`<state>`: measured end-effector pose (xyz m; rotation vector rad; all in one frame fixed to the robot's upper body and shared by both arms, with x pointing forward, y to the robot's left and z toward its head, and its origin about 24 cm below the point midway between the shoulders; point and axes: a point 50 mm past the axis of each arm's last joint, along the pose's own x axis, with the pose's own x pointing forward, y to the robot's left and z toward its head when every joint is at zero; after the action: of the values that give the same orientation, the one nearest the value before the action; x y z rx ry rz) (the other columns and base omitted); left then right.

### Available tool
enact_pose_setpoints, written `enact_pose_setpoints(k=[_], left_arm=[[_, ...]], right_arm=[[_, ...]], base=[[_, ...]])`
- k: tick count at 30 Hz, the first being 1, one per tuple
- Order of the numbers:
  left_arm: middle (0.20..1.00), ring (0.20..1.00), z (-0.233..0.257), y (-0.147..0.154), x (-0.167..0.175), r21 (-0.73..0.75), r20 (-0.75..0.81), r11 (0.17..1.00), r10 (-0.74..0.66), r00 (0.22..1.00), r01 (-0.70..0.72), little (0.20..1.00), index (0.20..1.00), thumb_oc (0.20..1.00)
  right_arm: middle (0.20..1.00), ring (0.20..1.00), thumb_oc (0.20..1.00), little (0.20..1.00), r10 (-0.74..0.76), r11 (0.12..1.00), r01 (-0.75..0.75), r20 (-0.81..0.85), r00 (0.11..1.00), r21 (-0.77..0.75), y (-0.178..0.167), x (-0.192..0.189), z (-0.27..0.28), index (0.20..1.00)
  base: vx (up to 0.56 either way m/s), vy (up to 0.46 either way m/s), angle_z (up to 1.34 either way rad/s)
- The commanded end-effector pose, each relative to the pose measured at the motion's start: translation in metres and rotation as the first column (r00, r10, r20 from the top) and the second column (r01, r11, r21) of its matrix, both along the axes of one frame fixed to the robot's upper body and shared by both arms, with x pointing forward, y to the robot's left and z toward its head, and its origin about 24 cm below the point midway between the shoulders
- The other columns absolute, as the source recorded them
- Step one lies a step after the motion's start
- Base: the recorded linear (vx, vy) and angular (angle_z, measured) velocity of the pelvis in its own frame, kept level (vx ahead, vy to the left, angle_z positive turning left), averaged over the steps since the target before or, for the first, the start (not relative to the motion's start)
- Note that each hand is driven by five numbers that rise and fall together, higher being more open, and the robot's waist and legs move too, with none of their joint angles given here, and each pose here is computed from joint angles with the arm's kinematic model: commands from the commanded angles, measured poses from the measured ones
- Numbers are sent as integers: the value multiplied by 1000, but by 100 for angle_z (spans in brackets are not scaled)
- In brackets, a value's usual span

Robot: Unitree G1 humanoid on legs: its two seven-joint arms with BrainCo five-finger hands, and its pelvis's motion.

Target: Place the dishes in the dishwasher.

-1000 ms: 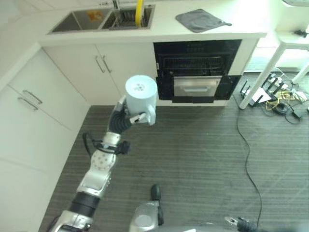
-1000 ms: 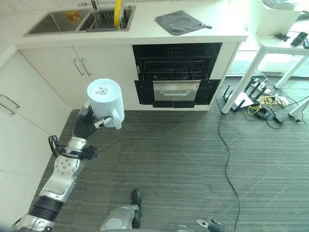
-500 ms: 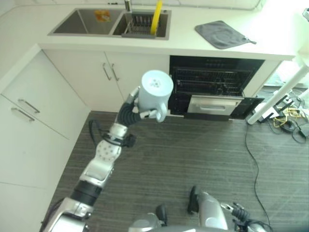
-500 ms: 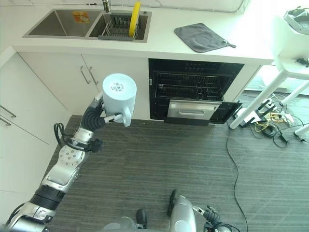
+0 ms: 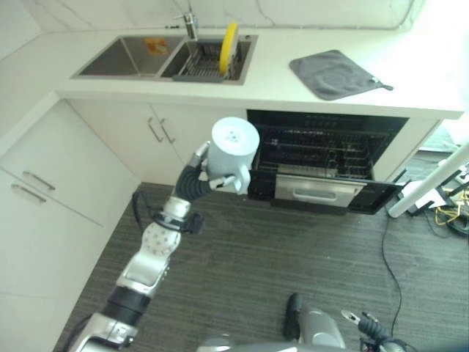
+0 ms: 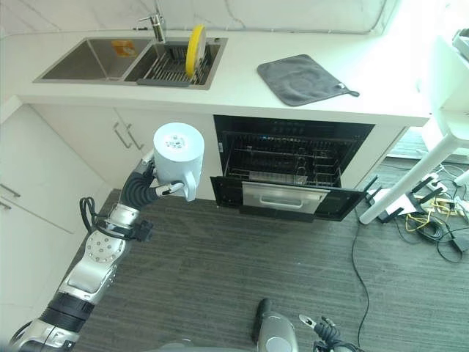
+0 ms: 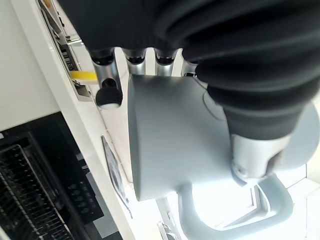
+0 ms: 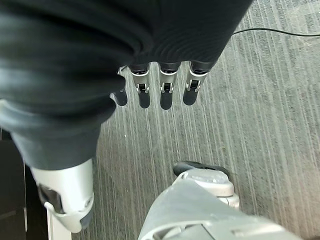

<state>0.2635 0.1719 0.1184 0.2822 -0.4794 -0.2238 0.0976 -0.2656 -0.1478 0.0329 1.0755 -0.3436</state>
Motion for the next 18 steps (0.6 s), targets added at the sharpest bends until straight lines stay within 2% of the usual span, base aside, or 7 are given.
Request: enact_pose_setpoints(k=[1, 4, 7, 14, 18], left_arm=[[200, 200, 36, 9, 0, -98, 172, 995, 34, 984, -17, 200, 200, 200], [200, 200, 34, 8, 2, -101, 166, 995, 23, 986, -6, 200, 200, 200], [200, 200, 33, 9, 2, -100, 165, 995, 23, 986, -6, 200, 200, 200], [200, 200, 31, 12, 0, -118, 155, 993, 40, 987, -21, 200, 200, 200], [200, 200, 31, 14, 1, -103, 154, 995, 10, 988, 6, 200, 200, 200]], right_arm=[[1000, 1000, 1000, 1000, 124, 992, -127, -82, 989, -23, -4, -7, -2, 1000], [1000, 1000, 1000, 1000, 138, 990, -141, -91, 986, -28, -6, -10, -2, 1000], [1000, 1000, 1000, 1000, 145, 989, -147, -79, 986, -20, -5, -6, -2, 1000], [1000, 1000, 1000, 1000, 179, 983, -182, -92, 980, -34, -4, -4, -2, 1000], [1000, 1000, 1000, 1000, 120, 992, -123, -60, 991, -34, -4, -3, -1, 1000]], base=[[225, -450, -34], [135, -286, -15], [118, -34, -11], [196, 151, -33], [76, 197, -16]])
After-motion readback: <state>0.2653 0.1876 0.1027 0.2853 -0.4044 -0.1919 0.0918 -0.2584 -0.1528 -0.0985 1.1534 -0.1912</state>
